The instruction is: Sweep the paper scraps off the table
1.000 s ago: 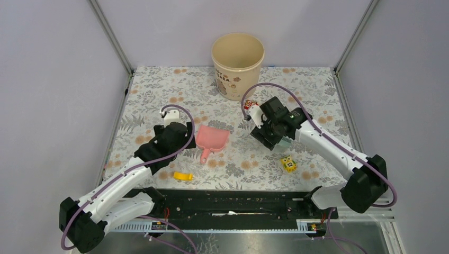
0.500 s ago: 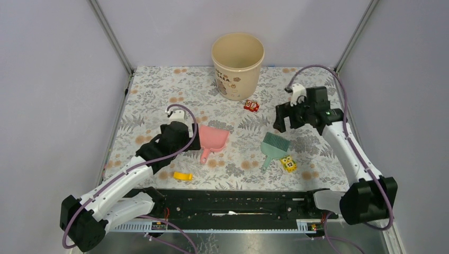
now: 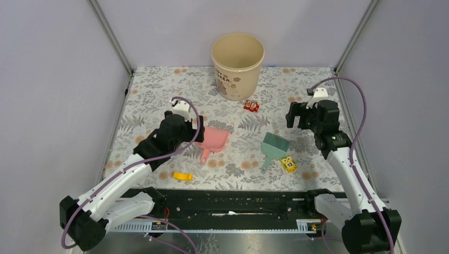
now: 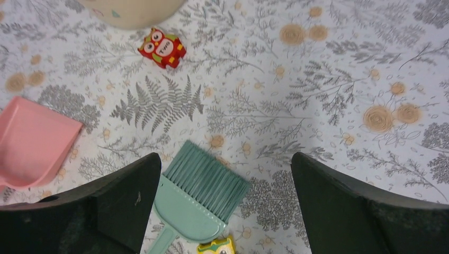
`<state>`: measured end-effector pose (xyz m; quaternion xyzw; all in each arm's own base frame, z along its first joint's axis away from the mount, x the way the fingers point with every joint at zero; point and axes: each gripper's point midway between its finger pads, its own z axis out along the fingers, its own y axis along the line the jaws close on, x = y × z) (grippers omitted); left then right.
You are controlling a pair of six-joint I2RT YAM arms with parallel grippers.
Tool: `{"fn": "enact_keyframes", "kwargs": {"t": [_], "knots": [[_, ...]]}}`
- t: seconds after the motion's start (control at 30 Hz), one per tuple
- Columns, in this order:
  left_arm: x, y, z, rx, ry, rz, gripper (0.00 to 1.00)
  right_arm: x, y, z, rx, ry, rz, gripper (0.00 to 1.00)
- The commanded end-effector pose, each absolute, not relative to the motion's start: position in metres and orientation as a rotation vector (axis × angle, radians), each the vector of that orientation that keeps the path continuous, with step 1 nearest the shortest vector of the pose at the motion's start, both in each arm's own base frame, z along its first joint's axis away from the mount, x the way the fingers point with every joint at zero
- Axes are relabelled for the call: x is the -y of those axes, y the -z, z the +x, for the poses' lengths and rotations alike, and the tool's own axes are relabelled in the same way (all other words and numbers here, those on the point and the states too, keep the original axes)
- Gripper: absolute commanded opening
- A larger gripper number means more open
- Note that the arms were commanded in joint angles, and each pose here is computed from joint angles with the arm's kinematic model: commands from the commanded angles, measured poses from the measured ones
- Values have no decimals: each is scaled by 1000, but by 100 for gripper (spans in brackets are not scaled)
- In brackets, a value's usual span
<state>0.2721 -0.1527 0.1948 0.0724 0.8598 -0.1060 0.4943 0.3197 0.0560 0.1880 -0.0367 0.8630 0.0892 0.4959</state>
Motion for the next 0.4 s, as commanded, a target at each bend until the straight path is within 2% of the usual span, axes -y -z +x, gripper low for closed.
{"fn": "enact_keyframes", "kwargs": {"t": [0.0, 0.37], "knots": [[153, -216, 273, -1930, 315, 196, 99, -48, -214, 328, -1936, -193, -27, 99], [131, -225, 269, -1859, 258, 126, 99, -64, -187, 327, -2014, -292, -140, 99]]}}
